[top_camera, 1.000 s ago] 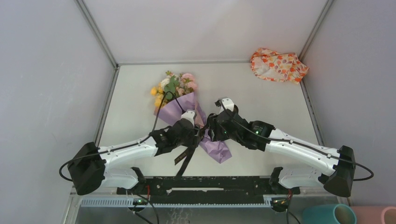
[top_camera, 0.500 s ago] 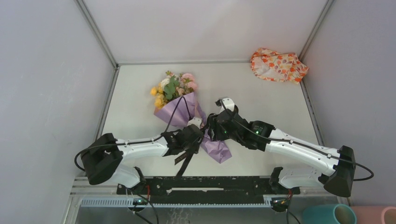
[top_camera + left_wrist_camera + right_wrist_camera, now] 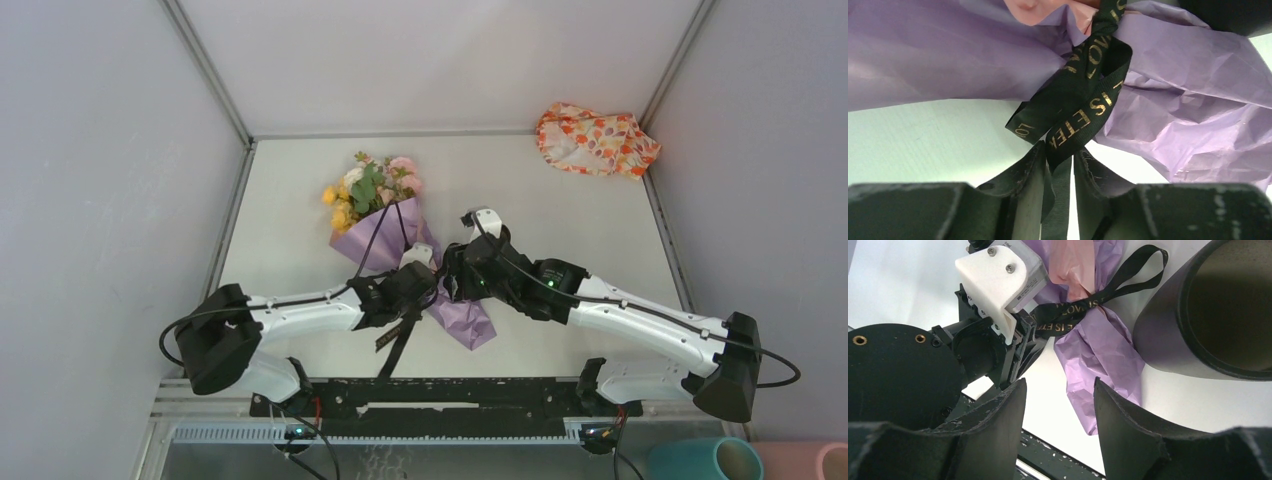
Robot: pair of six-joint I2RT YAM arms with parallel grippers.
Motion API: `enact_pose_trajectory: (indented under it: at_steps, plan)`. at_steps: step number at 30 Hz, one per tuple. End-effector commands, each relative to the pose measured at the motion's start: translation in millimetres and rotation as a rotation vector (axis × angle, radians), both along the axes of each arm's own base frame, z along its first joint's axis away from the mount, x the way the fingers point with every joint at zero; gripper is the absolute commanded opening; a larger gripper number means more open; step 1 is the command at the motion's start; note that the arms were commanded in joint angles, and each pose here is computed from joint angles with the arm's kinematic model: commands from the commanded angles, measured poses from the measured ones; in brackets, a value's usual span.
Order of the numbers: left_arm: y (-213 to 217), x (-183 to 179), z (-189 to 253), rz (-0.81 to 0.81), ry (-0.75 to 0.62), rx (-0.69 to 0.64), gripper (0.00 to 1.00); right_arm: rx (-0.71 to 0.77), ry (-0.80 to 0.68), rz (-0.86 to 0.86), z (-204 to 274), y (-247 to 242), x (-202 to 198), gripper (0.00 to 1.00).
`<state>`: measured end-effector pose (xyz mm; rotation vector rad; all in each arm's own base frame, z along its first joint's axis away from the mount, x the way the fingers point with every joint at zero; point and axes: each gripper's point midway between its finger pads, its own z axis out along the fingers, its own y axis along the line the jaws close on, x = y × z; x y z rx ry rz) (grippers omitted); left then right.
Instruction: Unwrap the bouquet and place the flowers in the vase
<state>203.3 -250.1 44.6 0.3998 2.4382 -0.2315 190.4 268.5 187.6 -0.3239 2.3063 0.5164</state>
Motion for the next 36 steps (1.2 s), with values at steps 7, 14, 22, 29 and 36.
enact_pose_trajectory:
  at_steps: [7,14,22,29,36]
  plan:
    - [-4,10,24,0.036,-0.049,-0.026,0.00,0.027,-0.022,0.005,5,10,4,0.60]
    - [12,23,64,0.120,-0.140,-0.011,0.00,0.049,0.007,0.055,-7,21,-3,0.60]
    - [35,36,120,0.228,-0.258,-0.037,0.00,0.050,0.010,0.162,-10,38,-17,0.60]
    - [64,45,134,0.323,-0.306,-0.026,0.00,-0.061,0.063,0.309,-40,59,-43,0.62]
    - [89,57,119,0.405,-0.290,-0.044,0.00,-0.096,0.097,0.367,-62,86,-51,0.62]
